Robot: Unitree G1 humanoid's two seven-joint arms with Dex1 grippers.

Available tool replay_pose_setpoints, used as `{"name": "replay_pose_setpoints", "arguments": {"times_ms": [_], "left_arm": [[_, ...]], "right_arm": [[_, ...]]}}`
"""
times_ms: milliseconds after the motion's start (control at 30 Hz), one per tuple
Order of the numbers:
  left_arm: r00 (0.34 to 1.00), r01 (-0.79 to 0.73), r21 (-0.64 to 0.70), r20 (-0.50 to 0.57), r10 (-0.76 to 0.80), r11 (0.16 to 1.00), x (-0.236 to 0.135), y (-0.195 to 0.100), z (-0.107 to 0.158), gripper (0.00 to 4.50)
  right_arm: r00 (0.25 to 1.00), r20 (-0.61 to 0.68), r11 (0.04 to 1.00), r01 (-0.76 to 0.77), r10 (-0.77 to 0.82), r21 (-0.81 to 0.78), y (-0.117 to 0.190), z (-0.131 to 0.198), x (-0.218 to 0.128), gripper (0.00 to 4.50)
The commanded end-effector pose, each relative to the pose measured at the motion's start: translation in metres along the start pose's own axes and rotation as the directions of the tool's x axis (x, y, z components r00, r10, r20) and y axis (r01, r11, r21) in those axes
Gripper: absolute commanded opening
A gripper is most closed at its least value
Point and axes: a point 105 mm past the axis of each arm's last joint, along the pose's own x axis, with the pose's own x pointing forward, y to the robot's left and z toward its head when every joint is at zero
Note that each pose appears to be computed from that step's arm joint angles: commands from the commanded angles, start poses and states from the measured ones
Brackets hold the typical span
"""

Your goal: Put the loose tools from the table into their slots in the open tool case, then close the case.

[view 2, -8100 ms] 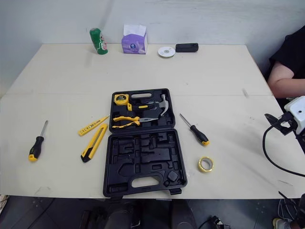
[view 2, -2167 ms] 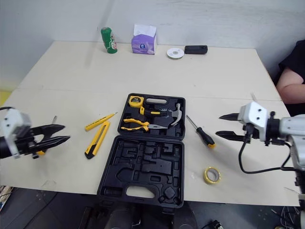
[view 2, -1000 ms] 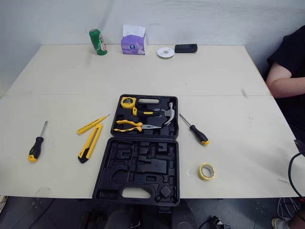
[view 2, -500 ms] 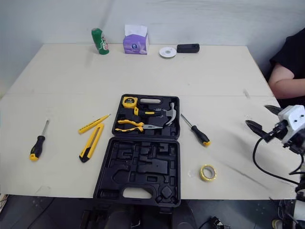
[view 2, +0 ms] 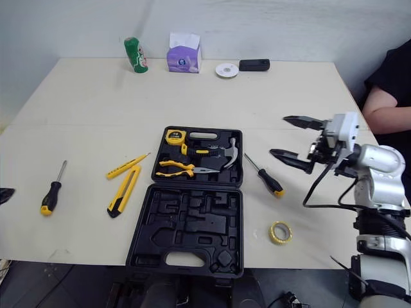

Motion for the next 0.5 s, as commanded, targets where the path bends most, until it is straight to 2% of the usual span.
{"name": "replay_pose_setpoints", "arguments": {"times_ms": [33,167,267,367,500], "left_arm": [[0.996,-0.06,0.046,-0.062,0.063,0.997,0.001,-0.008,0.003,4.45],[0.988,-0.101,0.078,-0.112,0.11,0.992,0.016,-0.011,0.004,4.45],[0.977,-0.147,0.026,-0.149,0.15,0.989,0.031,-0.002,-0.004,4.45],[0.968,-0.135,0.032,-0.208,0.138,0.99,0.044,-0.005,-0.014,4.45],[0.97,-0.1,0.031,-0.222,0.104,0.995,0.059,-0.013,-0.015,4.45]], "right_arm": [[0.99,0.08,0.993,-0.114,0.116,-0.019,0.012,0.025,0.019,4.5],[0.963,0.149,0.974,-0.227,0.225,-0.001,0.029,0.041,0.04,4.5],[0.943,0.176,0.958,-0.287,0.282,0.003,0.04,0.047,0.052,4.5],[0.918,0.181,0.934,-0.356,0.353,-0.019,0.053,0.048,0.062,4.5],[0.9,0.194,0.92,-0.392,0.389,-0.026,0.062,0.05,0.069,4.5]]}}
